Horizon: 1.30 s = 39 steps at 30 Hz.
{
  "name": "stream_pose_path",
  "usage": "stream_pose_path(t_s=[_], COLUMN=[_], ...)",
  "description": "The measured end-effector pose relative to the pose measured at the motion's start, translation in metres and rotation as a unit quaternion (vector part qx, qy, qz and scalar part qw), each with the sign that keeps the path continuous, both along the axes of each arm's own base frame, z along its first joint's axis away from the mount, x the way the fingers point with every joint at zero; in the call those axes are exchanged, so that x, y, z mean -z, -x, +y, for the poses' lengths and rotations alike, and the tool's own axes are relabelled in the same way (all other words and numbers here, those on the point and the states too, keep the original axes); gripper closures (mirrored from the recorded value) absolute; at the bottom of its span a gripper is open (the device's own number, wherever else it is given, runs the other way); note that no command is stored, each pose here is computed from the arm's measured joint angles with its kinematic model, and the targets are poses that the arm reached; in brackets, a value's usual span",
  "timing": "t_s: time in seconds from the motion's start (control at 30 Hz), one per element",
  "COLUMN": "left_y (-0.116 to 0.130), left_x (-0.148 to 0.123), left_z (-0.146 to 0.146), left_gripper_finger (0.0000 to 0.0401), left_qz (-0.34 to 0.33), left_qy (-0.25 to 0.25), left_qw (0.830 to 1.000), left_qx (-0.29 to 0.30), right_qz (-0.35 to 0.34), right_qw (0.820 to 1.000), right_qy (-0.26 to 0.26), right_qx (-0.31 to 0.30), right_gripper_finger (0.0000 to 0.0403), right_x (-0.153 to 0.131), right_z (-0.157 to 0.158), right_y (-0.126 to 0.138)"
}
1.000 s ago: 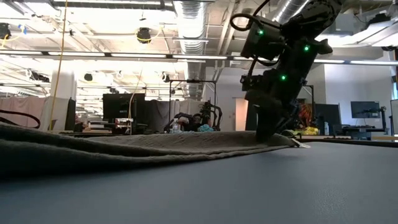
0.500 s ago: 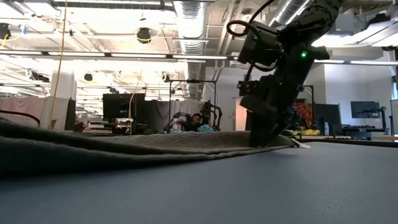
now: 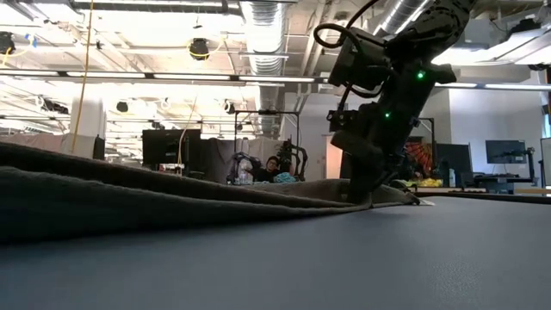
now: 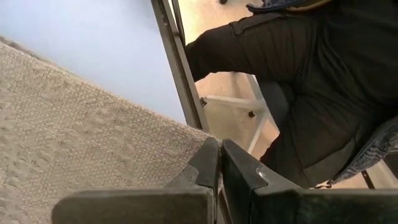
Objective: Roll towel
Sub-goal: Roll the gray towel
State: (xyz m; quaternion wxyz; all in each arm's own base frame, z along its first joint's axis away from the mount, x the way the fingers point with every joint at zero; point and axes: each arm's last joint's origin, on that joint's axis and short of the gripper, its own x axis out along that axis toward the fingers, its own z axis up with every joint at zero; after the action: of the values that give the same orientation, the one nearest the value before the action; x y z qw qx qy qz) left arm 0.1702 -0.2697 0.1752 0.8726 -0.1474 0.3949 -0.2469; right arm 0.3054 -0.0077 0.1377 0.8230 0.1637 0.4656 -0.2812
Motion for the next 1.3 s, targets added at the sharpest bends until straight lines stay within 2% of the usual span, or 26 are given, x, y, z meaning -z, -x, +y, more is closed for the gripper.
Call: stream_pose_path(t_s=[0.1,0.37,0.5,0.63,0.77,1.0,1.1,1.3], left_y=[0.000,0.000,0.001,0.001,0.002,0.002,0.002,0.002], left_x=[0.000,0.000,0.000,0.000,0.000,0.001,0.001,0.001], left_z=[0.000,-0.001,-0.001,-0.001,-0.001,-0.001,-0.001,-0.001], left_gripper_finger=[0.0401,0.0401,0.0401,0.0401,0.0401,0.0401,0.0401,0.0401], left_qz=[0.008,0.012,0.014,0.026,0.026,0.023,0.024,0.025], left_qy=[0.008,0.011,0.013,0.021,0.021,0.014,0.015,0.015], left_qw=[1.000,1.000,1.000,0.999,0.999,1.000,1.000,1.000], left_qx=[0.000,0.002,0.001,0.007,0.010,0.014,0.012,0.011], right_qz=[0.002,-0.001,0.006,0.022,0.031,0.031,0.037,0.044], right_qw=[1.000,1.000,1.000,0.999,0.993,0.965,0.958,0.949], right_qy=[-0.001,-0.006,-0.007,0.001,0.007,0.072,0.100,0.109], right_qx=[-0.001,0.003,-0.012,-0.043,-0.116,-0.250,-0.265,-0.292], right_gripper_finger=[0.0337,0.0202,0.0160,0.0155,0.0164,0.0184,0.0194,0.0214], right_x=[0.000,-0.007,-0.017,-0.025,-0.025,-0.025,-0.025,-0.024], right_z=[0.000,-0.004,-0.003,0.003,0.019,0.046,0.047,0.042], right_y=[0.000,-0.005,-0.011,-0.014,-0.016,-0.021,-0.021,-0.021])
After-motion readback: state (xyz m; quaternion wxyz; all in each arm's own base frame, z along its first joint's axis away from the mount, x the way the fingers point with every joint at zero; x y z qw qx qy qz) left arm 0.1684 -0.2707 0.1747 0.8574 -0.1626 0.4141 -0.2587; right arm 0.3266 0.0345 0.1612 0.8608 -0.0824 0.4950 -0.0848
